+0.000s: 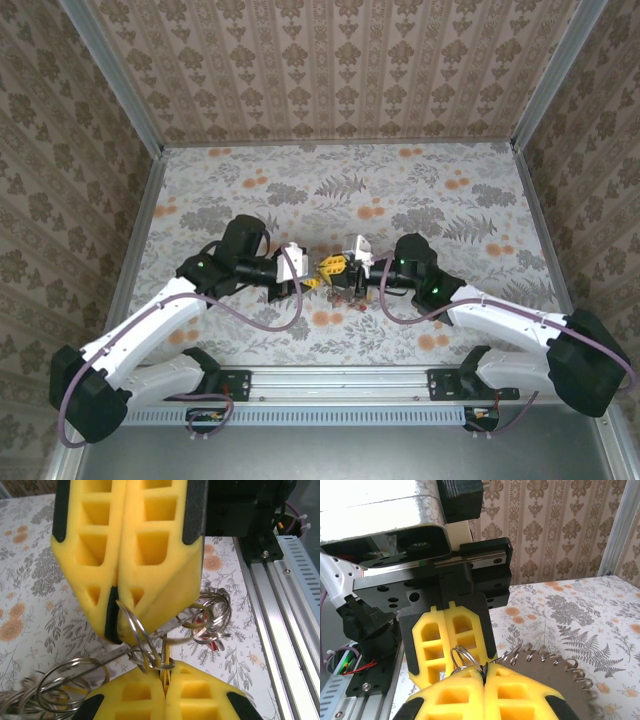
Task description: Put the keys on the keyring
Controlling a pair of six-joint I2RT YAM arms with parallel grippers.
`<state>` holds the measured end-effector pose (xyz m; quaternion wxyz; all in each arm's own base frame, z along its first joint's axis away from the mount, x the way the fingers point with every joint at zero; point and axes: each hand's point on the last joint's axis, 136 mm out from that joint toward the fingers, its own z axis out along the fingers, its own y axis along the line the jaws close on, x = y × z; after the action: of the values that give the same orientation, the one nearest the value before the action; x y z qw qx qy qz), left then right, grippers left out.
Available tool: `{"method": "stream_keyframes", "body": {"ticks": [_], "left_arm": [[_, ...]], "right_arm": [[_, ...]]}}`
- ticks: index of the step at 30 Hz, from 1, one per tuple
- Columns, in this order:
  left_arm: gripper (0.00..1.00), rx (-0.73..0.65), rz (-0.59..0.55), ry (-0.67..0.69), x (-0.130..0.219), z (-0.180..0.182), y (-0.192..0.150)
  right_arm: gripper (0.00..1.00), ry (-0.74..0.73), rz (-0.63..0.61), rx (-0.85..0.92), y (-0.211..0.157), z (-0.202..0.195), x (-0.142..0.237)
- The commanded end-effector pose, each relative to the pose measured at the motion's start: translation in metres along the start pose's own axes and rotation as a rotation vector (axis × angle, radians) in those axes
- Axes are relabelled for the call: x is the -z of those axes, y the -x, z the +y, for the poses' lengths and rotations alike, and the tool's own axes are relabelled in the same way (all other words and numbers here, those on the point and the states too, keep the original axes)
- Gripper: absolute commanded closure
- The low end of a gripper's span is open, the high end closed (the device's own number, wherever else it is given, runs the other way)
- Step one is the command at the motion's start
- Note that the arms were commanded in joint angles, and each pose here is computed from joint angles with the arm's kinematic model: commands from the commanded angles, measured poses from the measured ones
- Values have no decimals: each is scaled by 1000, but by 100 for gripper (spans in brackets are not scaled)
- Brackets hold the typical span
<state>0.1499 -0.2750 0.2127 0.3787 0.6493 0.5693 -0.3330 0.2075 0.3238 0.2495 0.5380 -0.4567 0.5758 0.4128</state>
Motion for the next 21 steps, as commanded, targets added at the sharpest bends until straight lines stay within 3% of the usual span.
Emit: {"method": "stream_keyframes", "body": {"ticks": [1, 6, 15, 21], "left_arm": [[100, -7, -19, -38, -2, -8, 12], [98, -2, -9, -8, 3, -6, 11], [68, 0, -45, 113, 39, -7, 11], [70, -12, -69, 108, 44, -9, 19]], "right_arm": [[100, -30, -148, 61, 42, -2, -3], [100, -25, -140, 55, 38, 0, -4], [100, -79, -94, 60, 28, -6, 0], [100, -78, -83, 59, 26, -6, 1]]}}
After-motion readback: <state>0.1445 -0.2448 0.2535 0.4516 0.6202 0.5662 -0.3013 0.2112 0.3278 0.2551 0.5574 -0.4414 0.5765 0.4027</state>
